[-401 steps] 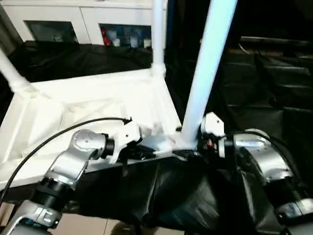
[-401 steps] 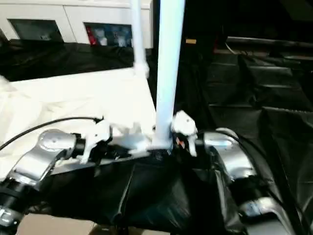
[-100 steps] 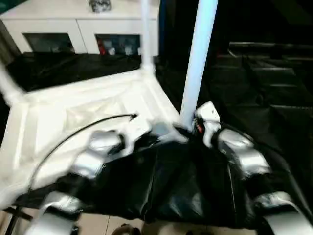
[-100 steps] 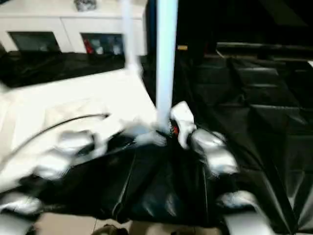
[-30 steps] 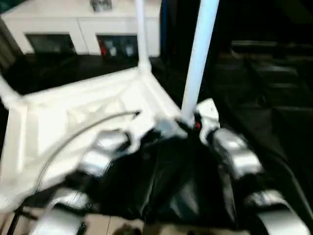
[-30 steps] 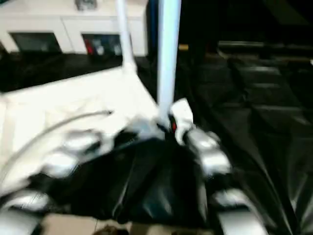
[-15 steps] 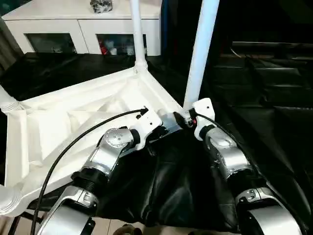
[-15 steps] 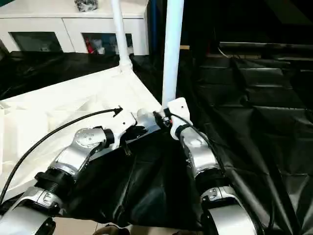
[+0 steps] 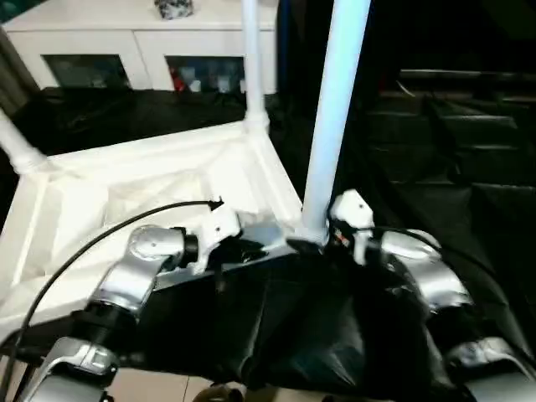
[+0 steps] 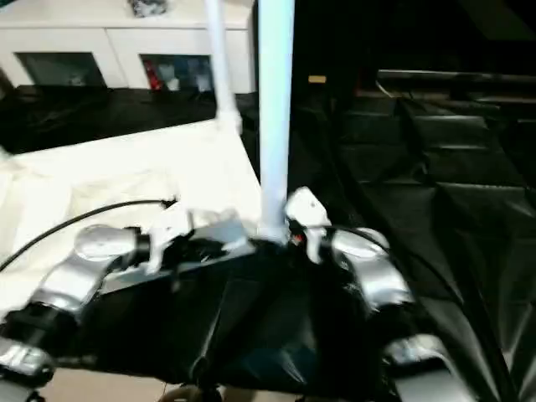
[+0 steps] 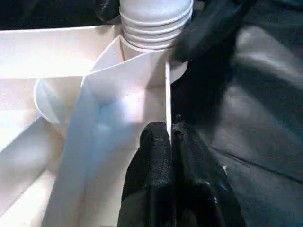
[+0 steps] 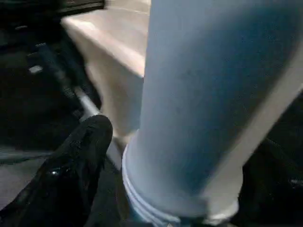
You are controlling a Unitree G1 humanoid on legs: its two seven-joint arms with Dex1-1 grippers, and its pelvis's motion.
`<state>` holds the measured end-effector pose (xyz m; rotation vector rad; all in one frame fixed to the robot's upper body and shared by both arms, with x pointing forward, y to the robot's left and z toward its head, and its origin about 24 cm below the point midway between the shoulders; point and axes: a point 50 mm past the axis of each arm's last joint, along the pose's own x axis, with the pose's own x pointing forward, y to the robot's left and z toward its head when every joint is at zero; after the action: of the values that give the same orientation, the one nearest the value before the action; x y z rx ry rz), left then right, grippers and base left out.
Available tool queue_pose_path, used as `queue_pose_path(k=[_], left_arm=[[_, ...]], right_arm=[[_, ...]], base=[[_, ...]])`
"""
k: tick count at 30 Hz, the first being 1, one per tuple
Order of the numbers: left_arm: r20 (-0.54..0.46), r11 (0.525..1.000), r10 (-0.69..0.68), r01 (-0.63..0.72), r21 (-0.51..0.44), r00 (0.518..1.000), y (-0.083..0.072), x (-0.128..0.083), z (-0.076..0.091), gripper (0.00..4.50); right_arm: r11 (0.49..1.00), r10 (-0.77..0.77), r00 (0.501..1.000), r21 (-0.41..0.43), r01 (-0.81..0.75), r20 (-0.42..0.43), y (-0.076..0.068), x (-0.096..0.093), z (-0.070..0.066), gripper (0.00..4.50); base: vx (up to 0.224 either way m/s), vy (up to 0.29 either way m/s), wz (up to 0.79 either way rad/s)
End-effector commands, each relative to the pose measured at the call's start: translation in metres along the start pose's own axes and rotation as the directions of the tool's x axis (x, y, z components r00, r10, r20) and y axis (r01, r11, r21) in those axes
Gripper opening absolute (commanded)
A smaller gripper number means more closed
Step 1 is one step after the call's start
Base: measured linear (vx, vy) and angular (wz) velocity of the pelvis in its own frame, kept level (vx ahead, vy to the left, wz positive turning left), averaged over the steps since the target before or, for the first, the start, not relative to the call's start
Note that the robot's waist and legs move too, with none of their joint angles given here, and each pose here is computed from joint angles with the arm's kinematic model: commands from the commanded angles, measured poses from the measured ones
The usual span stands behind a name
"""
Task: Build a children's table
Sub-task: Rotate leg to tighten
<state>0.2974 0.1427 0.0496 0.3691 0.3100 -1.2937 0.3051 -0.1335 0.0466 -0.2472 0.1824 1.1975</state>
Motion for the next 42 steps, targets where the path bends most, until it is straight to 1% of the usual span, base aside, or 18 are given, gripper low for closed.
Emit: queue_pose_path(k=[1,2,5,6,12,13,18,24,25,27,28,30,32,33,34,35,37,42], left_arm=[[0.102,0.993,-0.003,-0.009,0.116,0.995,0.006,-0.002,0.03,0.0],[0.097,0.993,-0.014,0.003,0.117,0.995,0.005,-0.006,0.029,0.0],[0.095,0.993,-0.02,0.009,0.117,0.995,0.005,-0.008,0.029,0.0],[0.095,0.993,-0.032,0.021,0.118,0.995,0.004,-0.011,0.029,0.0],[0.087,0.992,-0.062,0.051,0.116,0.994,0.001,-0.015,0.028,0.0],[0.086,0.992,-0.063,0.053,0.115,0.994,0.001,-0.015,0.027,0.0],[0.082,0.992,-0.066,0.057,0.113,0.994,0.0,-0.015,0.027,0.0],[0.088,0.996,-0.014,0.006,0.094,0.996,0.003,-0.009,0.027,0.0],[0.07,0.997,0.022,-0.027,0.073,0.997,0.005,-0.003,0.025,0.0],[0.052,0.996,0.065,-0.068,0.059,0.996,0.008,0.003,0.024,0.0],[0.055,0.992,0.121,-0.123,0.037,0.991,0.011,0.01,0.025,0.0],[0.058,0.983,0.184,-0.185,0.015,0.981,0.015,0.019,0.027,0.0],[0.062,0.962,0.274,-0.274,-0.017,0.96,0.021,0.038,0.036,0.0],[0.062,0.962,0.274,-0.274,-0.017,0.96,0.021,0.038,0.036,0.0],[0.064,0.946,0.325,-0.323,-0.032,0.944,0.024,0.049,0.042,0.0],[0.064,0.945,0.327,-0.326,-0.033,0.943,0.024,0.05,0.042,0.0],[0.073,0.929,0.37,-0.367,-0.048,0.926,0.026,0.062,0.051,0.0],[0.103,0.935,0.354,-0.352,-0.033,0.93,0.023,0.073,0.061,0.0]], right_arm=[[0.973,0.23,0.973,-0.026,-0.229,-0.001,0.023,0.012,0.004,3.89],[0.958,0.285,0.958,-0.027,-0.286,-0.02,0.027,0.007,0.003,3.89],[0.95,0.311,0.95,-0.026,-0.311,-0.025,0.028,0.004,0.003,3.89],[0.935,0.354,0.935,-0.023,-0.355,-0.038,0.03,-0.001,0.004,3.74],[0.918,0.394,0.918,-0.013,-0.395,-0.046,0.032,-0.005,0.006,3.4],[0.918,0.395,0.917,-0.013,-0.396,-0.046,0.032,-0.005,0.006,3.21],[0.916,0.401,0.915,-0.01,-0.402,-0.042,0.033,-0.003,0.008,2.87],[0.937,0.349,0.937,0.003,-0.349,-0.029,0.033,0.0,0.006,2.75],[0.966,0.26,0.965,0.015,-0.26,-0.035,0.028,0.006,0.003,2.75],[0.986,0.163,0.986,0.03,-0.161,-0.039,0.023,0.012,0.001,2.74],[0.998,0.046,0.998,0.034,-0.044,-0.038,0.017,0.02,0.0,2.74],[0.992,-0.107,0.994,0.069,0.11,-0.038,0.008,0.03,-0.001,2.73],[0.928,-0.342,0.939,0.143,0.344,-0.037,-0.003,0.048,0.0,2.73],[0.928,-0.342,0.939,0.143,0.344,-0.037,-0.003,0.048,0.0,2.73],[0.881,-0.439,0.897,0.167,0.442,-0.057,-0.006,0.057,0.0,2.73],[0.878,-0.446,0.893,0.168,0.449,-0.059,-0.006,0.058,0.0,2.73],[0.816,-0.548,0.833,0.165,0.553,-0.081,-0.011,0.066,0.003,2.73],[0.808,-0.568,0.822,0.159,0.567,-0.042,-0.011,0.071,0.008,2.73]], base=[[0.0,0.0,0.0],[0.0,0.0,0.0],[0.0,0.0,0.0],[0.0,0.0,0.0],[0.0,0.0,0.0],[0.0,0.0,0.0],[0.0,0.0,0.0],[0.0,0.0,0.0],[0.0,0.0,0.0],[0.0,0.0,0.0],[0.0,0.0,0.0],[0.0,0.0,0.0],[0.0,0.0,0.0],[0.0,0.0,0.0],[0.0,0.0,0.0],[0.0,0.0,0.0],[0.0,0.0,0.0],[0.0,0.0,0.0]])
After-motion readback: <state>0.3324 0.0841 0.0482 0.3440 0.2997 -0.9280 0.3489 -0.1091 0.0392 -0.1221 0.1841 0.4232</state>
